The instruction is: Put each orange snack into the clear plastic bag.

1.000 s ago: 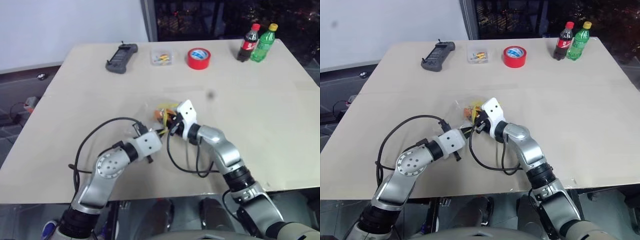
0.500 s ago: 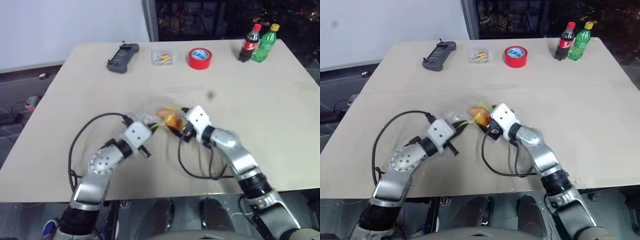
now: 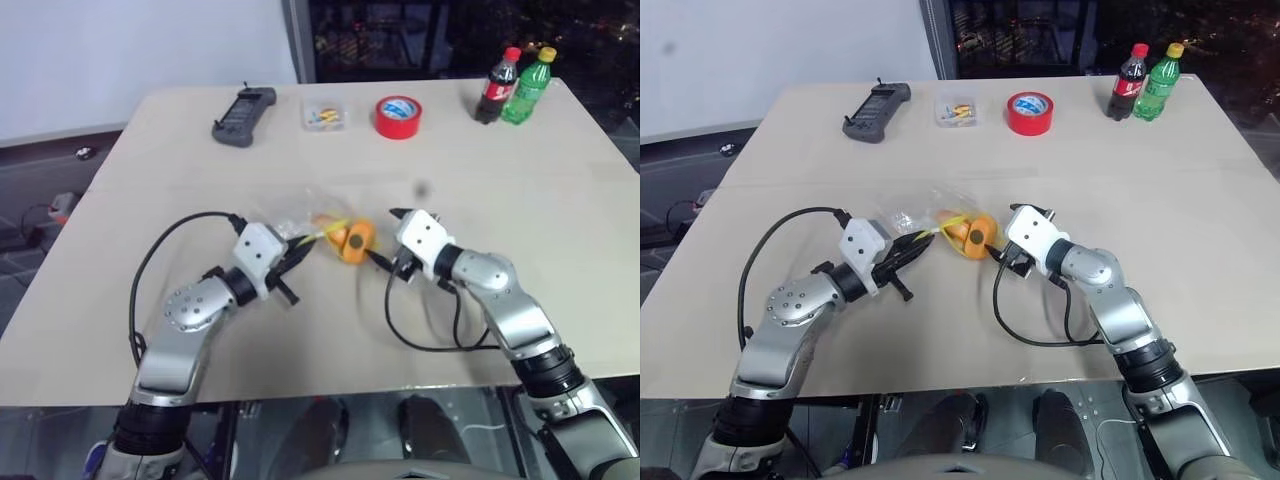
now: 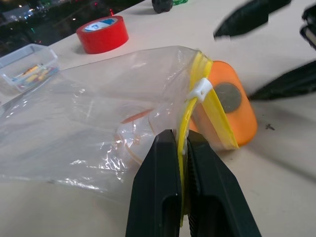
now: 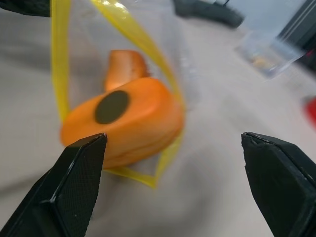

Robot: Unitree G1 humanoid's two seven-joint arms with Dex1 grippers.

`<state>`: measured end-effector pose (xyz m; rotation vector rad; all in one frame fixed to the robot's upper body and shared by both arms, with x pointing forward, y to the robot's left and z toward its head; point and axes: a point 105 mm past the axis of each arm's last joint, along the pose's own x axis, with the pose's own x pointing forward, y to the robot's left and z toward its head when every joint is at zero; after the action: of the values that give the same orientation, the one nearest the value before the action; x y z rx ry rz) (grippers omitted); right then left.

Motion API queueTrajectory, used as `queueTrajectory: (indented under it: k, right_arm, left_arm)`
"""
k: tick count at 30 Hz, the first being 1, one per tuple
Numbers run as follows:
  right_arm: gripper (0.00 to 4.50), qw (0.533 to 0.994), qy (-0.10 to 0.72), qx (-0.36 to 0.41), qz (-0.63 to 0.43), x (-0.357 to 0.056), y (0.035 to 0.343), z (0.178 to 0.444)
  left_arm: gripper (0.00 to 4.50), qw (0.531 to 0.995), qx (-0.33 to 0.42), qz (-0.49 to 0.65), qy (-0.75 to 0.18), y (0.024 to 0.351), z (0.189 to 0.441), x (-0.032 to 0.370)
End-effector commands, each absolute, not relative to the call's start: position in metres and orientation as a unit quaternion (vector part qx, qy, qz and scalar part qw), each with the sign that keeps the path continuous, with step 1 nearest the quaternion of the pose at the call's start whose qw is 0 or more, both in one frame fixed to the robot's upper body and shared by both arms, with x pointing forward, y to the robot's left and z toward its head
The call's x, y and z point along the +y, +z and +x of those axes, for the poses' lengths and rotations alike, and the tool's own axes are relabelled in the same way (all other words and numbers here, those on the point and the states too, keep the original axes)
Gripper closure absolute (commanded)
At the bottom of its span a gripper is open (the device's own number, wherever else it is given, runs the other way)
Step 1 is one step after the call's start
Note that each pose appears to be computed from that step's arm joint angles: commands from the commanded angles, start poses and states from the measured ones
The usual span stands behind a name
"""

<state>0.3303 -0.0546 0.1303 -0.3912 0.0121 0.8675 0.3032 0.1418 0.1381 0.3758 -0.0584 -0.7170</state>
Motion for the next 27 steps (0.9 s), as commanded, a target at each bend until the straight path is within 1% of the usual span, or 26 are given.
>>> queueTrajectory:
  k: [1, 5, 9, 14, 19, 20, 21, 22, 23, 25, 26, 27]
  right_arm:
    - [0.05, 0.881, 0.464, 0.037, -0.080, -0.043, 0.141, 0.307]
    - [0.05, 0.881, 0.463, 0.099, 0.012, -0.035, 0.132, 0.299]
    - [0.05, 0.886, 0.440, 0.134, 0.053, -0.031, 0.122, 0.306]
    - [0.05, 0.898, 0.410, 0.146, 0.058, -0.027, 0.114, 0.322]
    - [0.05, 0.902, 0.402, 0.137, 0.070, -0.021, 0.118, 0.329]
    - [0.58, 0.903, 0.402, 0.136, 0.072, -0.020, 0.118, 0.330]
    - [0.82, 0.903, 0.402, 0.136, 0.073, -0.020, 0.118, 0.330]
    - [1.30, 0.902, 0.403, 0.135, 0.073, -0.019, 0.118, 0.330]
    - [1.93, 0.902, 0.403, 0.135, 0.073, -0.019, 0.119, 0.330]
    - [2.81, 0.901, 0.407, 0.133, 0.072, -0.018, 0.120, 0.329]
    - [3.02, 0.901, 0.409, 0.129, 0.068, -0.018, 0.122, 0.328]
    - [3.51, 0.901, 0.412, 0.124, 0.063, -0.018, 0.125, 0.327]
  left_arm:
    - [4.50, 0.918, -0.043, 0.196, -0.342, 0.143, 0.301, 0.145]
    - [4.50, 0.919, -0.040, 0.198, -0.337, 0.140, 0.299, 0.145]
    - [4.50, 0.919, -0.039, 0.201, -0.336, 0.137, 0.297, 0.144]
    - [4.50, 0.920, -0.038, 0.202, -0.334, 0.136, 0.295, 0.143]
    - [4.50, 0.920, -0.039, 0.206, -0.332, 0.134, 0.292, 0.143]
    - [4.50, 0.920, -0.039, 0.205, -0.330, 0.133, 0.291, 0.143]
    - [4.50, 0.921, -0.039, 0.205, -0.329, 0.133, 0.291, 0.143]
    - [4.50, 0.921, -0.038, 0.205, -0.328, 0.132, 0.290, 0.144]
    - [4.50, 0.921, -0.037, 0.207, -0.327, 0.132, 0.290, 0.144]
    - [4.50, 0.920, -0.036, 0.213, -0.326, 0.130, 0.287, 0.145]
    - [4.50, 0.919, -0.036, 0.220, -0.326, 0.128, 0.286, 0.145]
    - [4.50, 0.917, -0.036, 0.226, -0.326, 0.126, 0.285, 0.145]
